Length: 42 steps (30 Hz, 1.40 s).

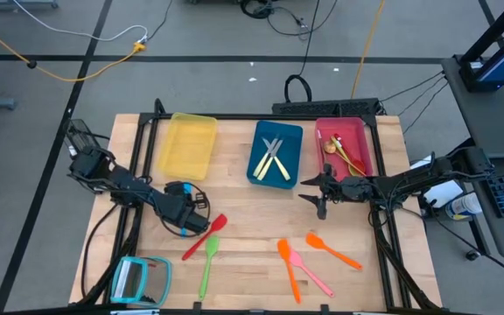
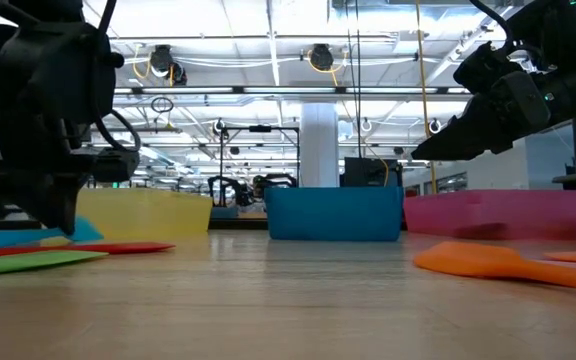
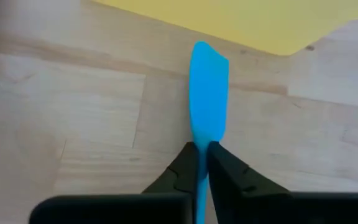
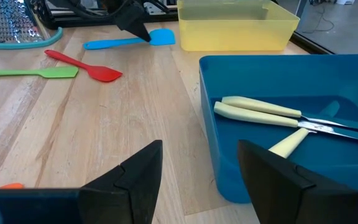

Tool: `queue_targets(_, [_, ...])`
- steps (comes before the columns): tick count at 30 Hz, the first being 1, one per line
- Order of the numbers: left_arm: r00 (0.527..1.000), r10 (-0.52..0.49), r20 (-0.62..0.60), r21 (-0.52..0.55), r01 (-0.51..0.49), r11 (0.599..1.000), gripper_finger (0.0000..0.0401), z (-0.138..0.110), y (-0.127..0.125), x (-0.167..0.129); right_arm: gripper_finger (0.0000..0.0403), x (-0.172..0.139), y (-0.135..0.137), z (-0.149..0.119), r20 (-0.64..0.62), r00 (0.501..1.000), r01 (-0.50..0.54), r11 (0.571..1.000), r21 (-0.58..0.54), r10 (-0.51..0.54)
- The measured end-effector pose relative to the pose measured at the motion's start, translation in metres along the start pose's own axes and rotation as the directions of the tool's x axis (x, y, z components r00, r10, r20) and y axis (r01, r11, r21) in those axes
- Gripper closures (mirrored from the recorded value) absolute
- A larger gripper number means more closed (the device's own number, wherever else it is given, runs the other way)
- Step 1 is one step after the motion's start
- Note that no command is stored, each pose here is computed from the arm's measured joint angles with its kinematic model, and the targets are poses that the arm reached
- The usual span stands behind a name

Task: Pick & Place Kitchen Items
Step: Put the blue spatula into the yellow bin

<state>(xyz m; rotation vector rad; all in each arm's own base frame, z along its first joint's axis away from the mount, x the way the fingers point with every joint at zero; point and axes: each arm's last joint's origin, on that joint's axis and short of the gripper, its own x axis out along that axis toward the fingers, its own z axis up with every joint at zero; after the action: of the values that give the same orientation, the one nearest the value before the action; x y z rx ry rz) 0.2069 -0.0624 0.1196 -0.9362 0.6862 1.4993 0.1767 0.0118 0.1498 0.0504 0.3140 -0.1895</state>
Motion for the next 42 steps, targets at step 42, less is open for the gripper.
queue_targets(42, [0.998,-0.013,-0.066,0.090,0.019,0.996,0.0370,-0.007,-0.012,-0.002,0.0202,0.000,0.000,0.000,0.000,1.000,0.000,1.000,-0.006,0.000])
